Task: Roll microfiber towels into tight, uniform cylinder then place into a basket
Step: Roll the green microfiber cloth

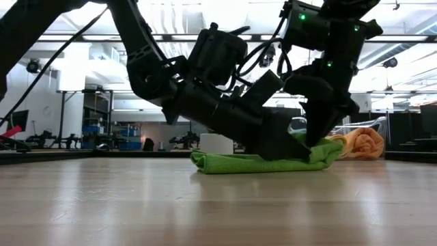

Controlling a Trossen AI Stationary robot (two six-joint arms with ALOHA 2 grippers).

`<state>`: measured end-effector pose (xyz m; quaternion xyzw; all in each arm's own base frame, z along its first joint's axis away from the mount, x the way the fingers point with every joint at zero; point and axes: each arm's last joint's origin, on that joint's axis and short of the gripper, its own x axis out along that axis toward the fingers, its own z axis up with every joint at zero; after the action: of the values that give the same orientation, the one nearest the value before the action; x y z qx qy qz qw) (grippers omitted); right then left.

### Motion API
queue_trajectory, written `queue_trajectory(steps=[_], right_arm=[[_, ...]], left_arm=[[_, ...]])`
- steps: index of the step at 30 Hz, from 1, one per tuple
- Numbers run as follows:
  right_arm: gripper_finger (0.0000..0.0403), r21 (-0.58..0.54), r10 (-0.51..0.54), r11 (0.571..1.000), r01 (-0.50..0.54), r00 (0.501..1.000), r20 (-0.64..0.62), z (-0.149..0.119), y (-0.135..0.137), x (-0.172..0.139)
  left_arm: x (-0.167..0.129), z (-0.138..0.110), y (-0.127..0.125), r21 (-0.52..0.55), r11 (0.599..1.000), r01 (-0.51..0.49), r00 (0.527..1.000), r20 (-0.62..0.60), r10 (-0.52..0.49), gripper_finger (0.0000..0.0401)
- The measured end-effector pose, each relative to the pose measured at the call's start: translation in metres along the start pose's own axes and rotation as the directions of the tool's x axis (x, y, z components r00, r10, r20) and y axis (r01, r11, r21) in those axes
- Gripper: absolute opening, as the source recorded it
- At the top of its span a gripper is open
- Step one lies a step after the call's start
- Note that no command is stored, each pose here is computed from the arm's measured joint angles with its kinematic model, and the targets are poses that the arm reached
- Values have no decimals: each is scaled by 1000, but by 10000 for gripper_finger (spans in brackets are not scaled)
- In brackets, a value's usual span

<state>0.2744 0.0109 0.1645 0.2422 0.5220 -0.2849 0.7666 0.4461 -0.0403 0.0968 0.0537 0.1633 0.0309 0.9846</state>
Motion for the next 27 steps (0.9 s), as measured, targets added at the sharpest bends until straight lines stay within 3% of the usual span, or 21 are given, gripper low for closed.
queue_trajectory(steps=[16,23,27], right_arm=[[9,7,9,1000,-9,1000,8,1,1,0],[9,-1,-62,998,62,997,-36,-1,-3,-5],[9,-10,-81,997,81,996,-30,0,-4,-6]], left_arm=[[0,-7,0,9,1000,18,997,-75,-18,0],[0,-6,1,11,1000,12,997,-73,-11,0],[-6,2,2,68,998,11,997,-75,-6,0]])
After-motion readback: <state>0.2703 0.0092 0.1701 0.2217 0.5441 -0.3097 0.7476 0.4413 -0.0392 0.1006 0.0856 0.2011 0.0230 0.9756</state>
